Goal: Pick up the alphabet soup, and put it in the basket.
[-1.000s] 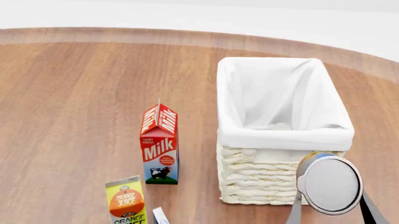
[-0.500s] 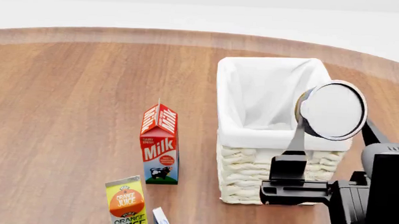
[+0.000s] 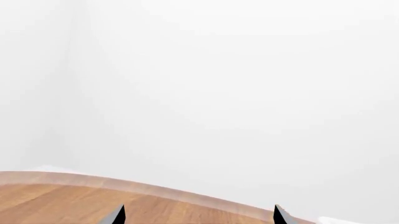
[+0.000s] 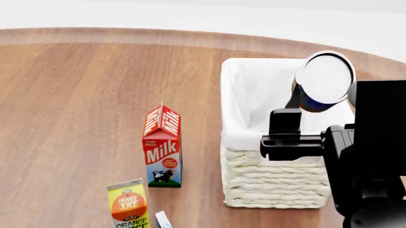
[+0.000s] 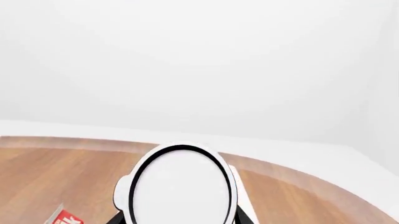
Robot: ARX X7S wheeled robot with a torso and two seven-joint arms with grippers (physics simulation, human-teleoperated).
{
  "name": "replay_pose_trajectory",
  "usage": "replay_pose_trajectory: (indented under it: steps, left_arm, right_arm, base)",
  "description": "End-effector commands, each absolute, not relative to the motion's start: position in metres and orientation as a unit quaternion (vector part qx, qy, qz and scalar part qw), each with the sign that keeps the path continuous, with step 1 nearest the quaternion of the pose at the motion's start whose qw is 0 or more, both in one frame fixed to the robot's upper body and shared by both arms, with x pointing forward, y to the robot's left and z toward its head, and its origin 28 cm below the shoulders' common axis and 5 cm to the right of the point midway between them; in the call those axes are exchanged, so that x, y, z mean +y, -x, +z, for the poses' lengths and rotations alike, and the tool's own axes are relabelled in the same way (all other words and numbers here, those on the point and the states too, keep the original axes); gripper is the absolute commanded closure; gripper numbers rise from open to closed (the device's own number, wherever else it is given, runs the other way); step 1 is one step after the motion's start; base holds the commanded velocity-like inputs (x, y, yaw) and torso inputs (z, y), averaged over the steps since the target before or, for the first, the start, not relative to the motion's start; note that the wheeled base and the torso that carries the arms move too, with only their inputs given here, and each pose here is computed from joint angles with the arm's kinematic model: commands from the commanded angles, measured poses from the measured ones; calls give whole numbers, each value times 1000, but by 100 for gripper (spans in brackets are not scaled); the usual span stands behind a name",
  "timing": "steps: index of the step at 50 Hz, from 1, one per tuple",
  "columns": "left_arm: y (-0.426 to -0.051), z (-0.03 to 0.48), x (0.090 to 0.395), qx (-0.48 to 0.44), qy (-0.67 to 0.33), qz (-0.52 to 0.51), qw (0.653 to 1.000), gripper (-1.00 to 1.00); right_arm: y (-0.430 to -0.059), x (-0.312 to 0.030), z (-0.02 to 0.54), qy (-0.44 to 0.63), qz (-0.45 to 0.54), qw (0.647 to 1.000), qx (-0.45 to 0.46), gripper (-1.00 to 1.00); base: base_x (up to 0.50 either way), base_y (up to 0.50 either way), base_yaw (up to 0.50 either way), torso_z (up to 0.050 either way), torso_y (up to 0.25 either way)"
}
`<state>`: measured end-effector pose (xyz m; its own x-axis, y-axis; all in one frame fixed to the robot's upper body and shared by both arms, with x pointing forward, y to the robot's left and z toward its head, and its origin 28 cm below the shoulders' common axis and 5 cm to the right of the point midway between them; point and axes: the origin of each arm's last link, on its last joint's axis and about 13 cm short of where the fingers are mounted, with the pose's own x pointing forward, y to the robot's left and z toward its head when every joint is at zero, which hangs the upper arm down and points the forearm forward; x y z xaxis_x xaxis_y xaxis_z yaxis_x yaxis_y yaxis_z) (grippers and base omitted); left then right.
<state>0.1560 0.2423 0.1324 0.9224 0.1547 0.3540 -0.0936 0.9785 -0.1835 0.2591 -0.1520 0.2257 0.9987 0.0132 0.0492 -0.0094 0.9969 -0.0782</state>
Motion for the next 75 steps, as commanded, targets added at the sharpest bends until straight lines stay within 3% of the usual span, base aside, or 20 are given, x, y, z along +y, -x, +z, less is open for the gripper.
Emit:
replay_pose_trajectory:
  steps: [1, 15, 32, 55, 75]
  left_arm:
    - [-156, 132, 242, -186, 82, 64, 977, -100]
    - [-160, 133, 244, -188, 94, 64, 976, -100]
    - [-163, 131, 238, -187, 94, 56, 976, -100]
    - [-159, 130, 237, -185, 95, 51, 977, -100]
    - [-159, 130, 237, -185, 96, 53, 977, -100]
  right_arm:
    - [-264, -154, 233, 48, -2, 998, -33, 100]
    - [-331, -165, 268, 38, 3, 999, -3, 100]
    - [-386, -165, 266, 62, 25, 992, 111, 100]
    - [-424, -155, 277, 58, 36, 984, 165, 100]
    - [-422, -153, 243, 52, 41, 974, 218, 100]
  base:
    - [0, 0, 0, 0, 0]
    - [0, 0, 0, 0, 1]
    - [0, 0, 0, 1, 1]
    - [0, 0, 0, 0, 1]
    - [0, 0, 0, 0, 0]
